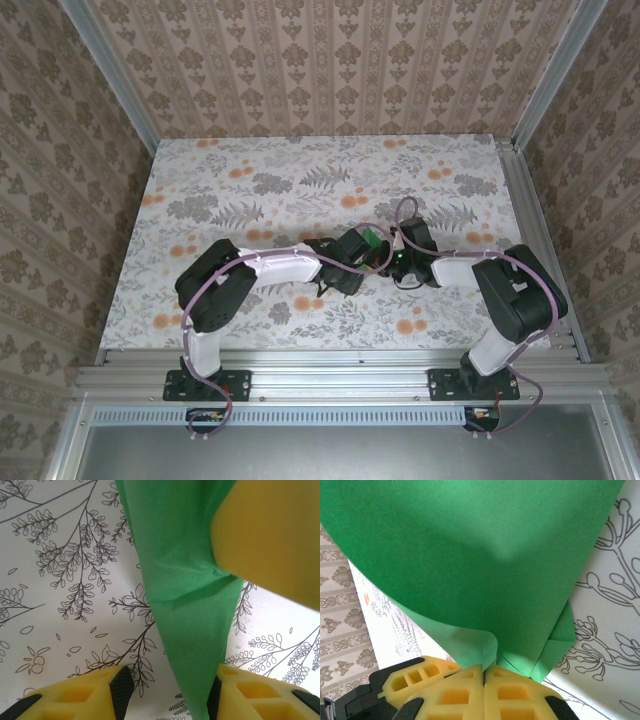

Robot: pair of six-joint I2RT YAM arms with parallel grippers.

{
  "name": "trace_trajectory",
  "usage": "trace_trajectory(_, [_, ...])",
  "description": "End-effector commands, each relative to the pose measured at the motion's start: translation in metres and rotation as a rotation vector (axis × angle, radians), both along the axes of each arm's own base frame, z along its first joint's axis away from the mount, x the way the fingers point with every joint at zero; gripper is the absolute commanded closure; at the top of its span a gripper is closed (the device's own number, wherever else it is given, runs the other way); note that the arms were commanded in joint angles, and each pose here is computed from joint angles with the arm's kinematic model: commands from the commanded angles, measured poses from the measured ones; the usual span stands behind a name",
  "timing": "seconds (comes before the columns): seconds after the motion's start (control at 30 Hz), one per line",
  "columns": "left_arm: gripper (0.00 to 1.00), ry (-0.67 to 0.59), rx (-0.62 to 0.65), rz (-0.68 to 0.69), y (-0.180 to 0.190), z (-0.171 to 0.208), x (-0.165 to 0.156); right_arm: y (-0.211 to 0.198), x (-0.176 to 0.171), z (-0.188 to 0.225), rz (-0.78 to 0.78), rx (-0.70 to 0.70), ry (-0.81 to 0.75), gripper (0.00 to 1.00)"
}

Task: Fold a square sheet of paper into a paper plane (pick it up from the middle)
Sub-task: Fold the wing for the fifth time at the center of the table.

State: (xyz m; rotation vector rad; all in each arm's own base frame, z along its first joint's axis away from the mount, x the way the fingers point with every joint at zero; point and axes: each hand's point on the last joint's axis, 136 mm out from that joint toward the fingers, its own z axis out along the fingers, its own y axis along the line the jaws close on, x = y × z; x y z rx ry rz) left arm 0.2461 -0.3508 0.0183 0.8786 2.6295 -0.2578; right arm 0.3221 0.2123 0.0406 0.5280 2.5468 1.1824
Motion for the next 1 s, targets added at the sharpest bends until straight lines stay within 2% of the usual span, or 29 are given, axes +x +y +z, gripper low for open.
trace_trajectory(0.0, [0.53, -0.024, 0.152, 0.073, 0.031, -0.030, 0.013, 0.005, -0.005, 0.014, 0.009, 0.036, -0.018, 1.00])
trace_trajectory(0.5, [0.55, -0.018, 0.238, 0.096, 0.050, -0.040, 0.014, -0.007, -0.024, 0.006, 0.010, -0.028, 0.013, 1.00])
trace_trajectory(0.97, [0.55, -0.031, 0.250, 0.022, 0.051, -0.042, 0.008, -0.020, -0.021, -0.013, 0.022, -0.135, 0.027, 1.00])
